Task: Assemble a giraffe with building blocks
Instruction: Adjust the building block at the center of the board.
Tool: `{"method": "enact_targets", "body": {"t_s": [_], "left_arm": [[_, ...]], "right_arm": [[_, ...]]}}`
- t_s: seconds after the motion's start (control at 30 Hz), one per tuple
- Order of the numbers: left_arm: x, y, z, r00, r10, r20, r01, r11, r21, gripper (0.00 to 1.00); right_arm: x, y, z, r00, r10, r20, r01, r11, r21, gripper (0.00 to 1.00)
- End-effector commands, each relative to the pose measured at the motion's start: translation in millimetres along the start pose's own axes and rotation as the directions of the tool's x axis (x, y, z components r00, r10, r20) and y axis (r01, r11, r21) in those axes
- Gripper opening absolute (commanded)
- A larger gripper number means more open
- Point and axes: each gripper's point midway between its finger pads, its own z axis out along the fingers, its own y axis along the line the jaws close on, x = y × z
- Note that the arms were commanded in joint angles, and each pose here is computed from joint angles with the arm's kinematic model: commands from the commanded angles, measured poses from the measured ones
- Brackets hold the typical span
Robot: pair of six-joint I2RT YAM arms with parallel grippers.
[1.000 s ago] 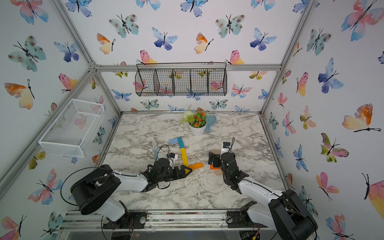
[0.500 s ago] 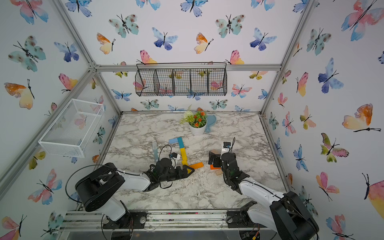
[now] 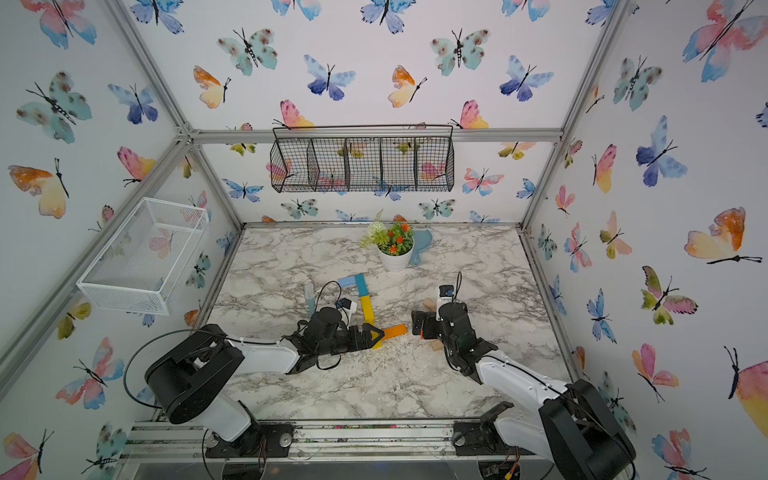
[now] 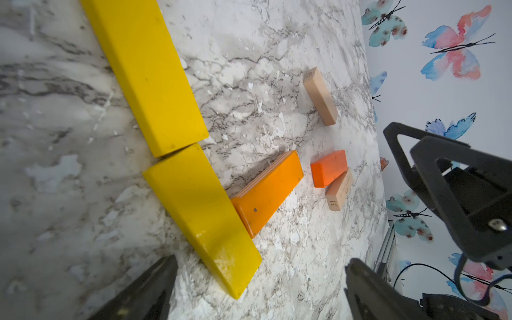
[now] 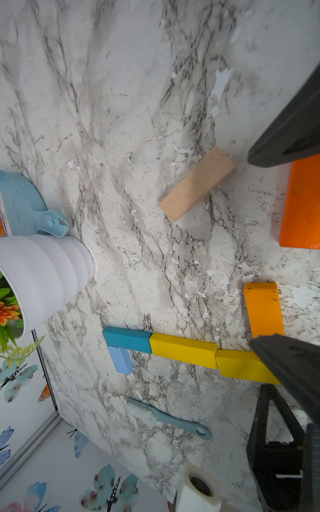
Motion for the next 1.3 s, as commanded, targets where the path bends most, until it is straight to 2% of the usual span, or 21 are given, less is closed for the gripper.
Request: {"method": "enact_targets", "body": {"t_s": [0.0, 0.97, 1.13, 1.27], "left_arm": [[5.5, 7.3, 6.4, 0.999, 0.017, -0.043, -0.018, 1.000, -0.020, 0.98], [-2.9, 1.2, 7.8, 1.000, -0.004, -0.020, 0.004, 1.000, -0.007, 0.98], [-32.8, 3.0, -11.4, 0.998, -0.012, 0.055, 0.015, 0.998, -0.055, 0.98], [-81.6, 29.9, -45.1, 0.978, -0.036, 0.208, 0.081, 0.974, -0.212, 0.98]], "right_arm": [[3.6, 0.2, -4.1, 1.000, 0.003, -0.018, -0.003, 1.000, -0.006, 1.00], [6.8, -4.7, -8.5, 0.999, -0.012, -0.031, 0.013, 1.000, 0.017, 1.00], [18.5, -11.2, -1.8, 0.994, -0.013, -0.112, 0.021, 0.998, 0.062, 1.00], [28.5, -15.3, 10.2, 0.972, 0.045, -0.233, -0.029, 0.997, 0.069, 1.00]]}}
